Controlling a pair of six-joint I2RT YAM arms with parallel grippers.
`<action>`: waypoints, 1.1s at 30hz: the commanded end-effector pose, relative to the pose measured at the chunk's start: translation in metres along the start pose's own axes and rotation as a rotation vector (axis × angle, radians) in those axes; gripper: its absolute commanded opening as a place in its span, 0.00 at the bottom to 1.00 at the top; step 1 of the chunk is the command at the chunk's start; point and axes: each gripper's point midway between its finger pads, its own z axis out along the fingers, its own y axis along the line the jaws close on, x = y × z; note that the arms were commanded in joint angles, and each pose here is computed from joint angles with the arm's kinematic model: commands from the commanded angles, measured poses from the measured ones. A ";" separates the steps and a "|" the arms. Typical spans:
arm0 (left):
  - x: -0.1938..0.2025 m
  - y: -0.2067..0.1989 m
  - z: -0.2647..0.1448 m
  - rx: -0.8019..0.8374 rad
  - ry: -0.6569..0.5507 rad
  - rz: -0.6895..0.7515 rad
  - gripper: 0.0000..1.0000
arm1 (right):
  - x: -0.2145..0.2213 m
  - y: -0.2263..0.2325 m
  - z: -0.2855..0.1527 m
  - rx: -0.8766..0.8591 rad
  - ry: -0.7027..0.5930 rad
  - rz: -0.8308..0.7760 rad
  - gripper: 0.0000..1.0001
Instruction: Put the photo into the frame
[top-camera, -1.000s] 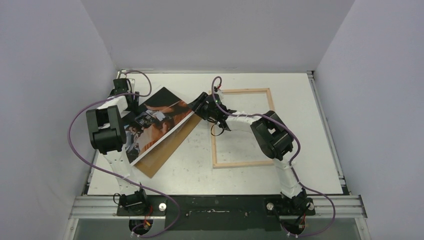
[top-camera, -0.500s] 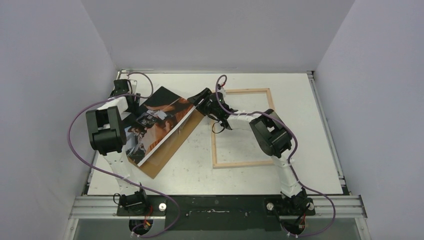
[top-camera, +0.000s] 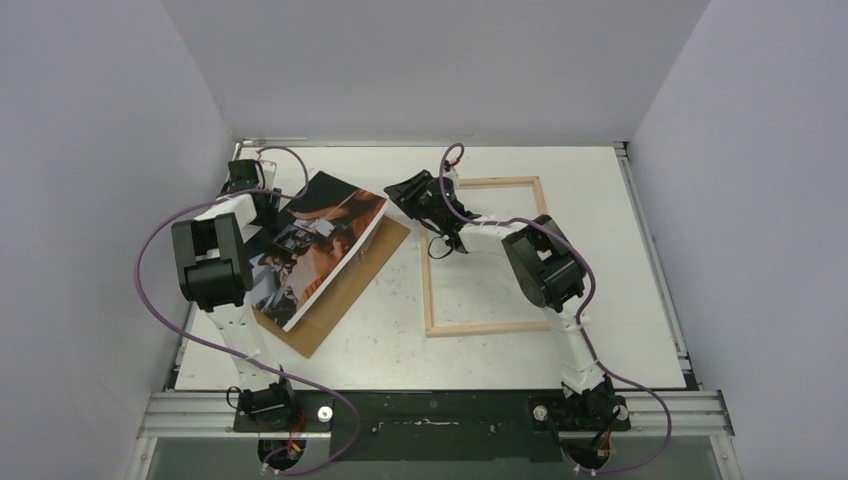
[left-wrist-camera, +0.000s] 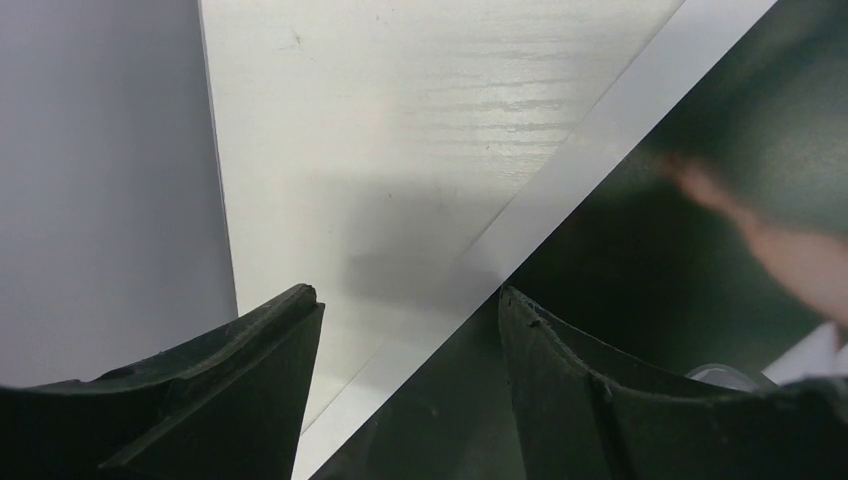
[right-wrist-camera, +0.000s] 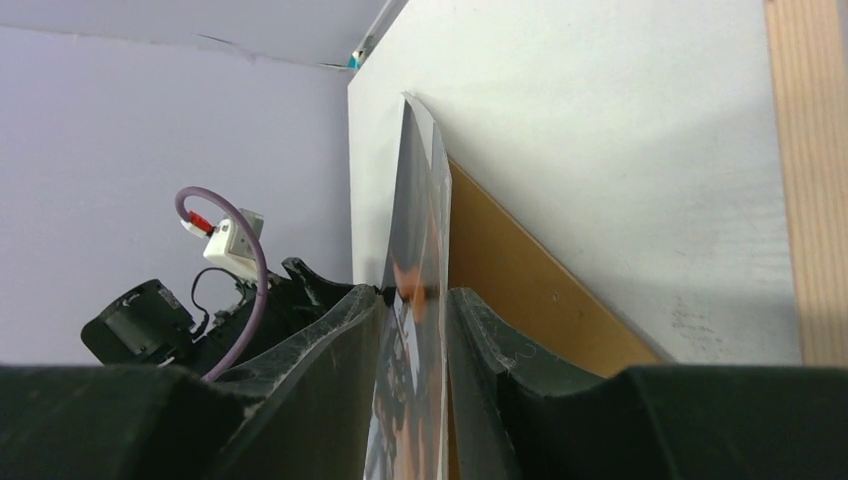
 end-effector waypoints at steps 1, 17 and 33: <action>0.040 -0.019 -0.005 0.080 0.128 0.052 0.64 | -0.013 0.038 0.012 -0.123 -0.041 0.008 0.32; 0.043 -0.020 -0.008 0.093 0.124 0.071 0.63 | -0.018 0.054 0.018 -0.167 -0.073 0.008 0.05; 0.034 -0.020 -0.021 0.136 0.129 0.050 0.63 | -0.023 0.091 -0.004 -0.234 -0.086 -0.061 0.05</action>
